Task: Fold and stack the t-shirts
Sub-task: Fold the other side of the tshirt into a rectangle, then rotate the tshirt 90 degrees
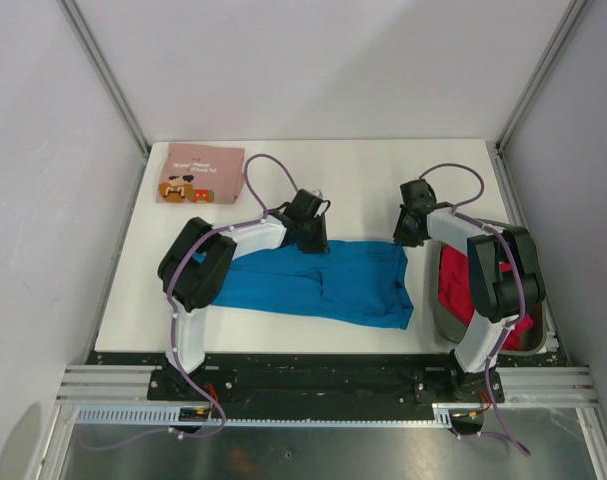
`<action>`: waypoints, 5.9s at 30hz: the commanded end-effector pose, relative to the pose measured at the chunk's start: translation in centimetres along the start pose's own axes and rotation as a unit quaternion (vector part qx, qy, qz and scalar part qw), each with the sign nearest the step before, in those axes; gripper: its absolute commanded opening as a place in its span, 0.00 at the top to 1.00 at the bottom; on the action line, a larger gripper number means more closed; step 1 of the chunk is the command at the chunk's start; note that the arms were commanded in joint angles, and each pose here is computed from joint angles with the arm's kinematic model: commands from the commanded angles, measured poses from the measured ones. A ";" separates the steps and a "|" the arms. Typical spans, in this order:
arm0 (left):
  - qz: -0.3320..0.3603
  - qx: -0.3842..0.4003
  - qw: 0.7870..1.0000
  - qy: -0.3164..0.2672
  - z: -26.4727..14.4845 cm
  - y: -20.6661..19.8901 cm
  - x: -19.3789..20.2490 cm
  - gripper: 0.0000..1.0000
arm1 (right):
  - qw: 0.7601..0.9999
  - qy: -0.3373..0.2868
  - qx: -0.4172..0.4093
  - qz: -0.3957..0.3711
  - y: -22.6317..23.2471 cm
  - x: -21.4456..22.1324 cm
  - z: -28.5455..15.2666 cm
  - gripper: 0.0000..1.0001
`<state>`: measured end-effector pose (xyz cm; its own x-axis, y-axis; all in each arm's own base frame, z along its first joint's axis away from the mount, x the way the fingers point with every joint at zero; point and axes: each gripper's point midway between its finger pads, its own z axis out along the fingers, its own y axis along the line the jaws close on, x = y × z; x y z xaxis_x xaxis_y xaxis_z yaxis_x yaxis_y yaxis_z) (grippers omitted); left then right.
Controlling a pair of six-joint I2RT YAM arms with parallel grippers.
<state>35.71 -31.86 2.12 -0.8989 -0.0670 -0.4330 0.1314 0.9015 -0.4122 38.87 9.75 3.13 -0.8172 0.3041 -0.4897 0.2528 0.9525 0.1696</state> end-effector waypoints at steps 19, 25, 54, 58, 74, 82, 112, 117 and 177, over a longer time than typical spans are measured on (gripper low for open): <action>-0.046 -0.076 0.996 0.014 0.8 4.7 1.5 0.74 | 0.997 -0.044 0.036 0.052 -2.8 -3.7 -3.8 0.88; -0.047 -0.075 0.996 0.014 0.8 4.7 1.4 0.74 | 0.997 -0.029 0.047 0.051 -3.6 -3.1 -3.2 0.81; -0.045 -0.067 0.997 0.017 0.8 4.4 1.3 0.74 | 0.999 -0.031 0.037 -0.007 -0.1 -0.1 -3.9 0.80; -0.045 -0.065 0.997 0.016 0.8 4.2 1.2 0.74 | 0.998 -0.016 0.053 0.010 -2.1 1.0 -3.3 0.93; -0.013 -0.015 1.000 0.004 -0.4 1.4 -1.0 0.67 | 0.999 -0.021 -0.017 0.039 -1.2 0.3 -7.1 0.81; 0.023 0.057 0.996 -0.057 -5.6 -3.3 -5.5 0.57 | 0.990 0.037 -0.106 0.083 1.6 9.1 -12.1 0.61; 0.022 0.086 0.990 -0.112 -13.4 -2.9 -6.3 0.53 | 0.941 0.080 -0.101 0.312 1.3 18.4 -11.6 0.42; 0.022 0.083 0.990 -0.110 -13.3 -2.5 -6.0 0.54 | 0.942 0.059 -0.085 0.319 0.2 17.7 -10.9 0.43; 0.038 -0.066 0.995 0.065 -9.2 7.6 9.5 0.61 | 0.984 -0.089 -0.120 0.094 7.0 -23.4 5.6 0.41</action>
<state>25.43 -22.67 4.18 -0.9264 0.0356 -0.3749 0.1738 0.9235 -0.3419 62.84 10.20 4.66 -0.6994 0.5246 -0.4854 0.3007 0.8321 0.4660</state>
